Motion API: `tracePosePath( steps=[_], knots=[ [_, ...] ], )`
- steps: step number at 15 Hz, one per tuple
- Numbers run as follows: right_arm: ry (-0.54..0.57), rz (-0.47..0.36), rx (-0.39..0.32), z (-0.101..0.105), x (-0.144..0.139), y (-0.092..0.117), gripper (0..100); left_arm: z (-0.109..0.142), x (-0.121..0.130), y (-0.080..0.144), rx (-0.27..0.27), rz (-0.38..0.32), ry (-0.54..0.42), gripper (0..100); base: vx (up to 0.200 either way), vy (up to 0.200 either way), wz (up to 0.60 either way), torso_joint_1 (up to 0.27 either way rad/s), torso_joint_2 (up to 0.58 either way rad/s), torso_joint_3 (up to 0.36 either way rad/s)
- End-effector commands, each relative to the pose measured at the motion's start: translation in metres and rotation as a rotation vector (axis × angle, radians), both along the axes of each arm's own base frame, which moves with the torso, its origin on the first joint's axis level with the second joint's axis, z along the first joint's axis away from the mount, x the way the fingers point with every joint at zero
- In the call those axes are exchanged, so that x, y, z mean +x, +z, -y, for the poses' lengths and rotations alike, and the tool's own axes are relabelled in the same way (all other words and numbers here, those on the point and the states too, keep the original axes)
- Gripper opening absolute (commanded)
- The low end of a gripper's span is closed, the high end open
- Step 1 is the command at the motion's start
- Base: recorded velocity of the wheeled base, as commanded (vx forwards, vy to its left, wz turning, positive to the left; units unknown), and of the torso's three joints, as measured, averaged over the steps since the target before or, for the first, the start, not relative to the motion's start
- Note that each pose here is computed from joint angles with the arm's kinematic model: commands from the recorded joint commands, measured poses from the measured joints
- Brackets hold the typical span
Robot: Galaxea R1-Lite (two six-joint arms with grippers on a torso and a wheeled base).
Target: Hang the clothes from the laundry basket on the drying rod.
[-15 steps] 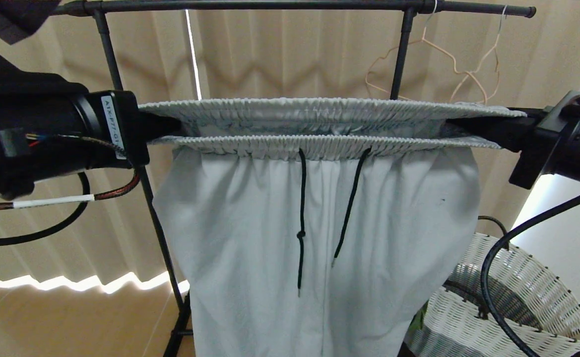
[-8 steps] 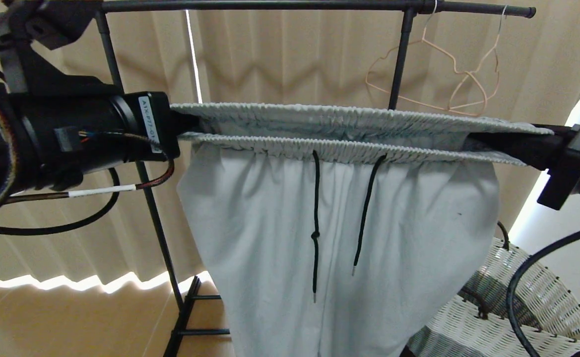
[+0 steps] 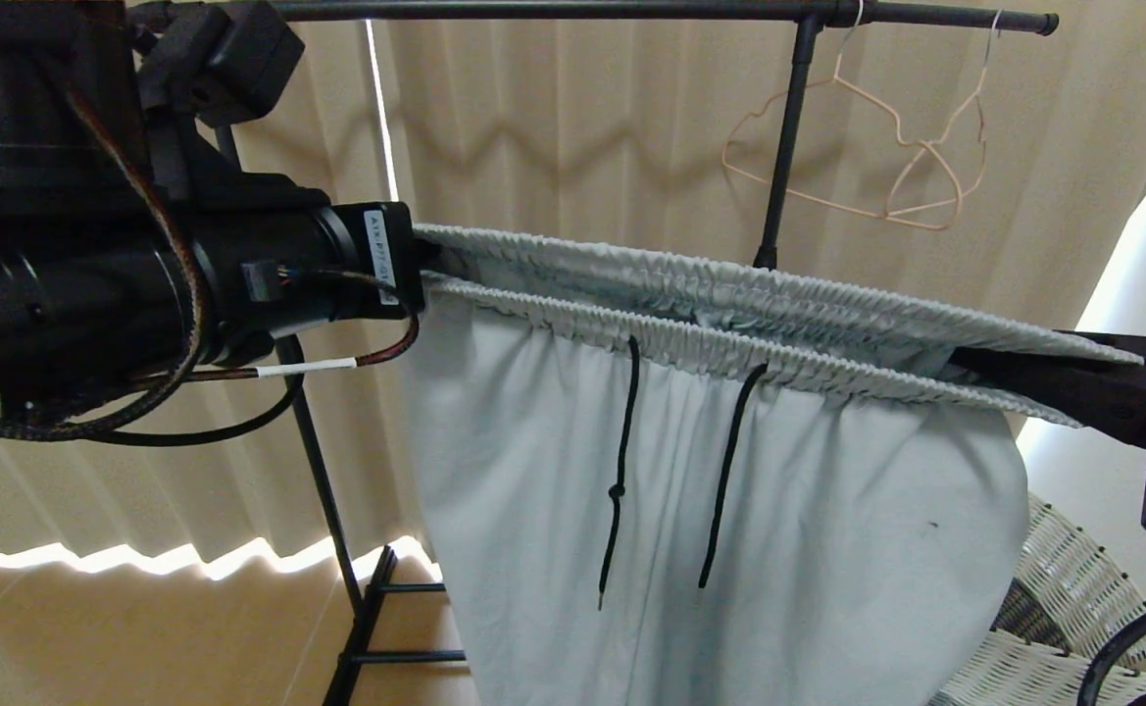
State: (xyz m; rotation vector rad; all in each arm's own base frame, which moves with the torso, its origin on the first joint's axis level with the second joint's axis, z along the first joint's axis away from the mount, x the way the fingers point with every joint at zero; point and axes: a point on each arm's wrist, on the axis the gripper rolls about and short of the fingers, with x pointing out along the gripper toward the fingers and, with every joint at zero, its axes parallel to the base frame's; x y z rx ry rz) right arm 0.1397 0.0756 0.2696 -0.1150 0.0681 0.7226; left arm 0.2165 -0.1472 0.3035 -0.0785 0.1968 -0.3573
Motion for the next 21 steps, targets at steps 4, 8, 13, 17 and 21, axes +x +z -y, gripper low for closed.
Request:
tracePosePath(
  steps=[4, 8, 13, 17, 21],
  knots=[
    [-0.081, 0.013, -0.004, -0.001, 0.019, 0.009, 0, -0.011, -0.018, 0.01, -0.022, 0.004, -0.102, 0, 0.0, 0.0, 0.0, 0.0, 0.0, 0.0],
    [-0.117, 0.079, 0.033, -0.013, 0.05, 0.03, 0, -0.04, -0.066, 0.029, -0.06, -0.011, -0.338, 0, 0.0, 0.0, 0.0, 0.0, 0.0, 0.0],
    [-0.086, 0.163, 0.078, -0.034, 0.083, 0.029, 0, -0.052, -0.087, 0.029, -0.024, 0.021, -0.377, 0, 0.0, 0.0, 0.0, 0.0, 0.0, 0.0],
    [-0.085, 0.169, 0.083, -0.04, 0.093, 0.029, 0, -0.051, -0.108, 0.011, -0.02, -0.012, -0.511, 0, 0.0, 0.0, 0.0, 0.0, 0.0, 0.0],
    [-0.095, 0.17, 0.078, -0.037, 0.088, 0.029, 0, -0.05, -0.109, 0.014, -0.022, 0.001, -0.519, 0, 0.0, 0.0, 0.0, 0.0, 0.0, 0.0]
  ],
)
